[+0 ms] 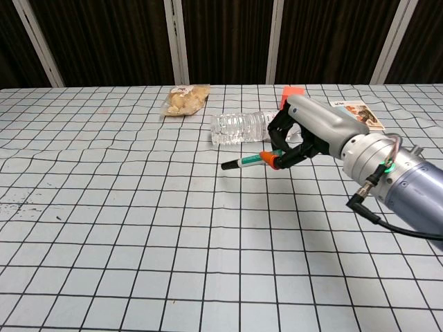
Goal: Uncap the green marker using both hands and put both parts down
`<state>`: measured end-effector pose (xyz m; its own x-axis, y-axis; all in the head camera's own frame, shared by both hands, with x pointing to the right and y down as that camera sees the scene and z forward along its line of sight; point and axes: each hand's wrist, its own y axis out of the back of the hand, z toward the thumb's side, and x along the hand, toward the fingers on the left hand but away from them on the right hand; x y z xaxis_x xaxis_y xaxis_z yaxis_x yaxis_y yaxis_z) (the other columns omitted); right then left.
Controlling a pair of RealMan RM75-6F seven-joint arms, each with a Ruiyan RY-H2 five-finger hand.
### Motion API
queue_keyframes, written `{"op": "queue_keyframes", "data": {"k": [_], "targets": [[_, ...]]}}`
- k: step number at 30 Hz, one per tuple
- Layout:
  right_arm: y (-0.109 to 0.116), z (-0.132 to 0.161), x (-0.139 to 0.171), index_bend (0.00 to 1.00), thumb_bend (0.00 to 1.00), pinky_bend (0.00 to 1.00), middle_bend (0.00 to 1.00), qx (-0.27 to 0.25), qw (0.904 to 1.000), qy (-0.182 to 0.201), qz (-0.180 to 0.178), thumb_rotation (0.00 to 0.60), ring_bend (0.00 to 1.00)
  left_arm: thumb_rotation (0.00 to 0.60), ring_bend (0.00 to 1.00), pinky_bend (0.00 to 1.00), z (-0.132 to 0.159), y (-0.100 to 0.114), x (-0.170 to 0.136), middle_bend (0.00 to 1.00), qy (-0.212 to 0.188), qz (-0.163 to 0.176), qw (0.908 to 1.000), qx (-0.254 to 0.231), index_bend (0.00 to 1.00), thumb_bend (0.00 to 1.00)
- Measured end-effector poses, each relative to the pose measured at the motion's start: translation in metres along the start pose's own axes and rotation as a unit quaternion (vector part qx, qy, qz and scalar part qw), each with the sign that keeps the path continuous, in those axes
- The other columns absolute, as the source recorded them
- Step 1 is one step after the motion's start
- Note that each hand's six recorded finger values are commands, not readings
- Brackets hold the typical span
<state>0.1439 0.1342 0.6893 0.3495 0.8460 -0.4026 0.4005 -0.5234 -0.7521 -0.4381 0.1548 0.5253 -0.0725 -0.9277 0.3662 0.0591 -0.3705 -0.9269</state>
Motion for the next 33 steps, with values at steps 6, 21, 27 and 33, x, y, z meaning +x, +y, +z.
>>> {"op": "queue_keyframes", "data": {"k": [6,21,27,33], "targets": [[0.020,-0.005,0.004,0.86,0.64,0.15,0.70,0.002,0.9999,0.000,-0.013,0.600,0.45,0.600,0.00,0.03,0.009,-0.003,0.003,0.00,-0.014,0.001,0.9999,-0.004,0.07,0.21],[0.118,-0.013,0.026,0.87,0.69,0.15,0.70,0.001,0.9969,0.009,-0.079,0.600,0.45,0.600,0.00,0.03,0.057,-0.010,0.008,0.02,-0.090,0.010,0.9950,-0.042,0.10,0.21],[0.167,-0.001,0.045,0.86,0.72,0.15,0.70,-0.026,0.9944,0.031,-0.098,0.600,0.45,0.600,0.00,0.03,0.079,-0.014,0.012,0.09,-0.123,-0.018,0.9848,-0.122,0.16,0.23],[0.195,0.015,0.060,0.87,0.72,0.15,0.70,-0.073,0.9912,0.058,-0.094,0.600,0.45,0.600,0.00,0.06,0.095,-0.008,0.017,0.14,-0.151,-0.049,0.9557,-0.248,0.19,0.23]]}}
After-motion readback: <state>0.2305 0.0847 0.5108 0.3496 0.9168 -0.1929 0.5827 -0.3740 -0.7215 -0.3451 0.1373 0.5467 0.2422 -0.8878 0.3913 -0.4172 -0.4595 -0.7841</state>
